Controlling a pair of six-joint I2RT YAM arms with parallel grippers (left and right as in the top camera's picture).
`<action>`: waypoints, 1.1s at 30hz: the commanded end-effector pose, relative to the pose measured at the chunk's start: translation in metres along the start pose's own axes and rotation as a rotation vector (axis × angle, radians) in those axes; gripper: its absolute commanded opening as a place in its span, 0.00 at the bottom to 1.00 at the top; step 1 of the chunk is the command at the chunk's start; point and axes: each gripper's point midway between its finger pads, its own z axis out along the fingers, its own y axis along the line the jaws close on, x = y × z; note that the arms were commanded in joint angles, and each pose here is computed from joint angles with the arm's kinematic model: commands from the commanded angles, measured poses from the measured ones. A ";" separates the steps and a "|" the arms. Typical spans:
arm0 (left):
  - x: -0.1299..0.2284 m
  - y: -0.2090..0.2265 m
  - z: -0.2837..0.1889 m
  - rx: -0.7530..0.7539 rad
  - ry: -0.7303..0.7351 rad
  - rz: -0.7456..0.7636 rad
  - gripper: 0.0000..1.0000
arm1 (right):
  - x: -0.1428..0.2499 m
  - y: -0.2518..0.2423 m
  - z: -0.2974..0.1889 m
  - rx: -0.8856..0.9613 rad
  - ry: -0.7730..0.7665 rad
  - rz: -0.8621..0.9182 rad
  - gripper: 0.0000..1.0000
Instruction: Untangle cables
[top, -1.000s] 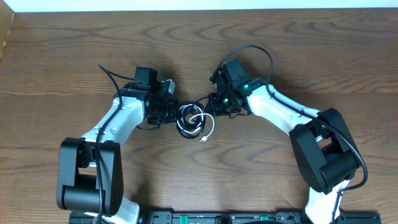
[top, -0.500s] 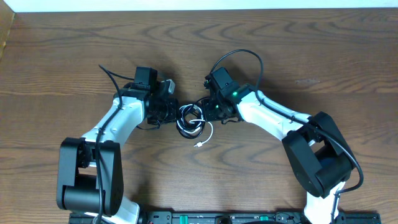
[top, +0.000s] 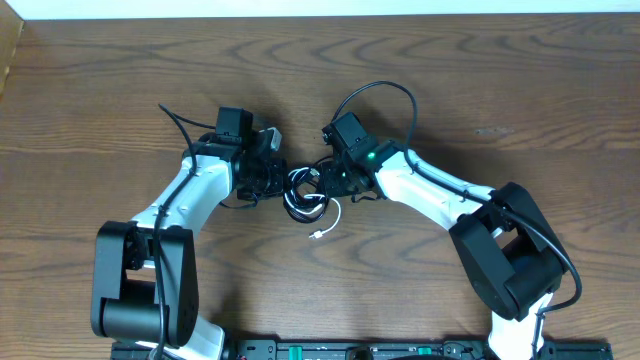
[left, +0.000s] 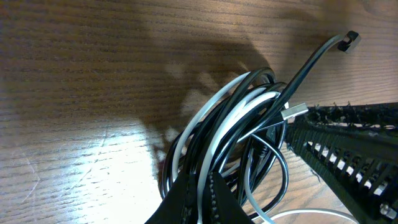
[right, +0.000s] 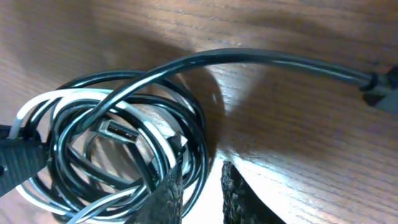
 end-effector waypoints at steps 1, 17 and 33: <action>-0.005 -0.005 -0.005 0.010 -0.019 0.010 0.08 | -0.007 0.012 -0.010 -0.001 -0.044 0.003 0.19; -0.005 -0.005 -0.005 0.009 -0.019 0.010 0.08 | -0.009 0.026 -0.008 -0.018 -0.076 -0.031 0.21; -0.004 0.025 -0.007 -0.162 -0.033 -0.081 0.35 | -0.013 0.021 -0.009 0.013 -0.096 -0.029 0.19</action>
